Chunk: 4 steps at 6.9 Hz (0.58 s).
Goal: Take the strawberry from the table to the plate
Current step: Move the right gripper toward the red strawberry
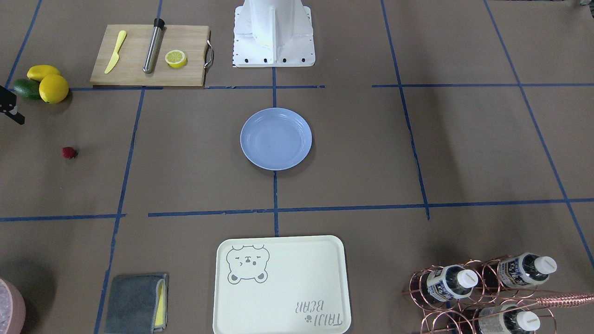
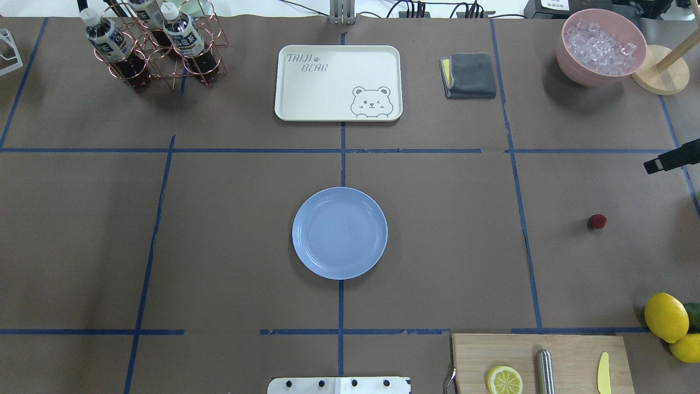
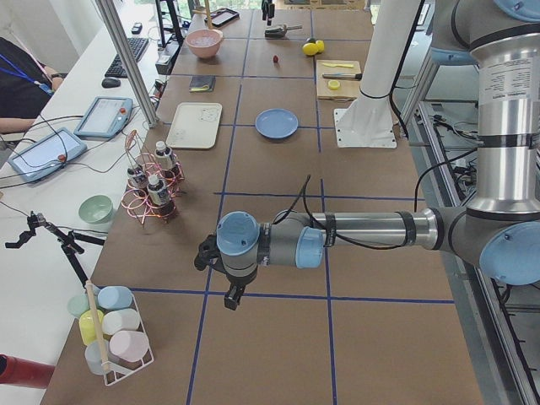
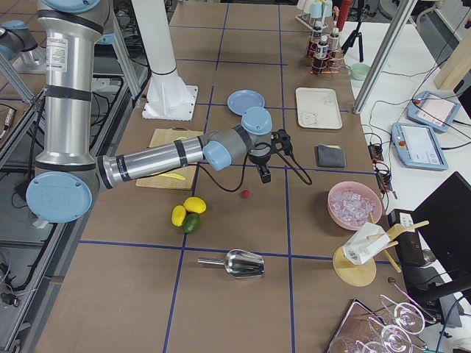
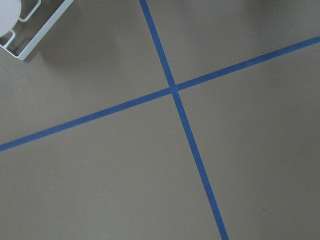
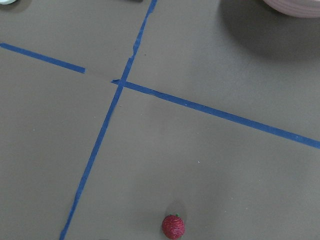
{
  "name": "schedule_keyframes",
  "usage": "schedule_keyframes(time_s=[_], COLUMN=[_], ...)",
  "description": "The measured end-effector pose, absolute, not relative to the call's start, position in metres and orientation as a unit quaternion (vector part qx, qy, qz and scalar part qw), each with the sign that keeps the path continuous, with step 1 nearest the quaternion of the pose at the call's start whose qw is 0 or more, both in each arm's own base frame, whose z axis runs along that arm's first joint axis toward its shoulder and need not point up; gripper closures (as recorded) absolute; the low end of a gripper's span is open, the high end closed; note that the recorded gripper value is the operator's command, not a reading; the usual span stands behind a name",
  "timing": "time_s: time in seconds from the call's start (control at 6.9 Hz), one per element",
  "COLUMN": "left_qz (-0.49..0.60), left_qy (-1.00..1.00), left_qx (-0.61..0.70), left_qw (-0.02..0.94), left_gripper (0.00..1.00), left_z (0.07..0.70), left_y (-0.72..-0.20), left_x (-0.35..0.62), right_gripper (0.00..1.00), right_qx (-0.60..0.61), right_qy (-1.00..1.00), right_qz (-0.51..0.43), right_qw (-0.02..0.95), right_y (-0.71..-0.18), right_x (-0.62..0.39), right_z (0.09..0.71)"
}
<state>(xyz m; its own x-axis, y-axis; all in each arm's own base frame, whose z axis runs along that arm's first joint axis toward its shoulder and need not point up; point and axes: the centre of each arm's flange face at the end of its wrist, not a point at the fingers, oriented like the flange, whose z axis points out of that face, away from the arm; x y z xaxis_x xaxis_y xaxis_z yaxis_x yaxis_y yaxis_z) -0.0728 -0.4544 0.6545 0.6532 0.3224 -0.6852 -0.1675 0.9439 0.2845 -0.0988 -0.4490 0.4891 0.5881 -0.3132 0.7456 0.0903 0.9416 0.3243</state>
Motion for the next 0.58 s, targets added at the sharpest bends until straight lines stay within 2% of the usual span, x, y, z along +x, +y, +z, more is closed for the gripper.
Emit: schedule_keyframes(time_s=[0.58], left_qz=[0.143], left_qy=[0.391], left_qx=[0.118], left_qw=[0.902], left_gripper=[0.0], left_z=[0.633], left_y=[-0.458], left_x=[-0.073], right_gripper=[0.01], right_qx=[0.148], right_qy=[-0.392], right_qz=[-0.079], right_qw=[0.904], right_y=[-0.4], right_x=[-0.19], right_z=[0.537])
